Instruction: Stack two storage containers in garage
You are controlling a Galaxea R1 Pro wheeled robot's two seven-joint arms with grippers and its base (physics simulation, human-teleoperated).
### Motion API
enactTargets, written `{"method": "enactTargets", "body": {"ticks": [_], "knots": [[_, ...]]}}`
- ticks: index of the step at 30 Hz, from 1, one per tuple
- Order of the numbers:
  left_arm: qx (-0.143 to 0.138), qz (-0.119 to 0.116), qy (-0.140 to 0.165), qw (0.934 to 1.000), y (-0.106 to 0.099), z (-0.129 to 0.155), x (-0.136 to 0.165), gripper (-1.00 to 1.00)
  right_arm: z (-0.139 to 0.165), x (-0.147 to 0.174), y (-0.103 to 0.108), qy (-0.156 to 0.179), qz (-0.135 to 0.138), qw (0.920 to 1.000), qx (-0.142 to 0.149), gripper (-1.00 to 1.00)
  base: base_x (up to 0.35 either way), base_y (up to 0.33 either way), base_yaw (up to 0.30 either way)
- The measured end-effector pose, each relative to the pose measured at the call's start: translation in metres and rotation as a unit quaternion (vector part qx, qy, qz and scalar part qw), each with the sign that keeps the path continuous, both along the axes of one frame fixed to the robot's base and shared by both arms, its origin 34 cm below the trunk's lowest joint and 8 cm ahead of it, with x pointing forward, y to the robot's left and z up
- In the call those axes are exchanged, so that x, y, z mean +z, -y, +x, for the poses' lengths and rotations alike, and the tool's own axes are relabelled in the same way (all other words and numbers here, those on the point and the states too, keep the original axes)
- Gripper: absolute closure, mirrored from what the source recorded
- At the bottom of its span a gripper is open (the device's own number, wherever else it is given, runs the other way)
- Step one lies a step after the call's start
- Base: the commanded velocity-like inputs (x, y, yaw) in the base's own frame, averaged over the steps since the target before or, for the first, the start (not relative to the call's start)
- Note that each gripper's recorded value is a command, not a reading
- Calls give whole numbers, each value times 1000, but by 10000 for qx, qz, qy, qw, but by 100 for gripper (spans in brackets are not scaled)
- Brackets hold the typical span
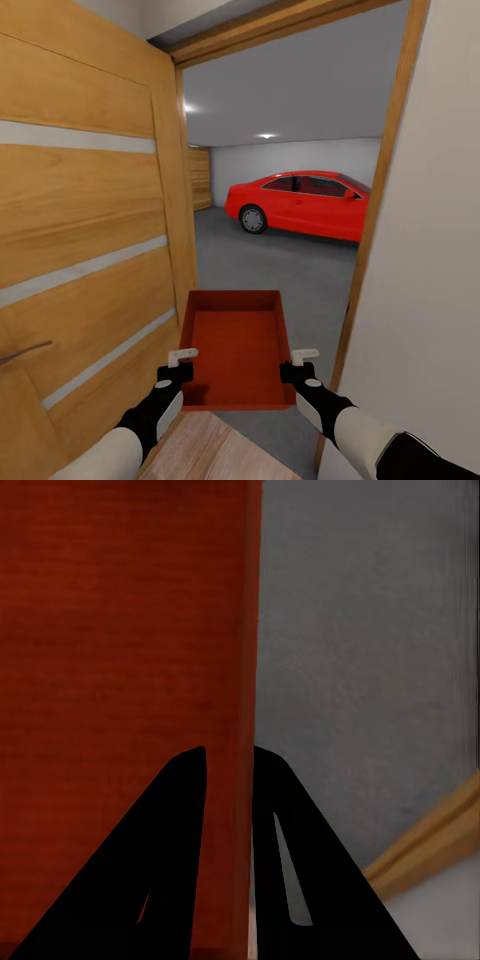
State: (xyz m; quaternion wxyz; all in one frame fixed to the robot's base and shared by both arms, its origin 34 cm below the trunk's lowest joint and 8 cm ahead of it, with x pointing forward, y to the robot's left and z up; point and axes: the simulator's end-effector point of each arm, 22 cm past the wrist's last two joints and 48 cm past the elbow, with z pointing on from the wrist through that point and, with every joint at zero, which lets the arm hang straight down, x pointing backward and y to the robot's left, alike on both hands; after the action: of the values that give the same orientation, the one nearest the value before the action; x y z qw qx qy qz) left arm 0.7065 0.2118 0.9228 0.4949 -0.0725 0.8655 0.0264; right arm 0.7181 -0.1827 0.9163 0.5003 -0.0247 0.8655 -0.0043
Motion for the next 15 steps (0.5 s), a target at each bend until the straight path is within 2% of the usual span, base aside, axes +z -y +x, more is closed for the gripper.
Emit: {"method": "enactTargets", "body": {"ticks": [15], "knots": [[0, 0, 0, 10000, 0, 0, 0, 100, 0, 0, 0, 0, 0, 10000, 0, 100, 237, 240, -243]]}}
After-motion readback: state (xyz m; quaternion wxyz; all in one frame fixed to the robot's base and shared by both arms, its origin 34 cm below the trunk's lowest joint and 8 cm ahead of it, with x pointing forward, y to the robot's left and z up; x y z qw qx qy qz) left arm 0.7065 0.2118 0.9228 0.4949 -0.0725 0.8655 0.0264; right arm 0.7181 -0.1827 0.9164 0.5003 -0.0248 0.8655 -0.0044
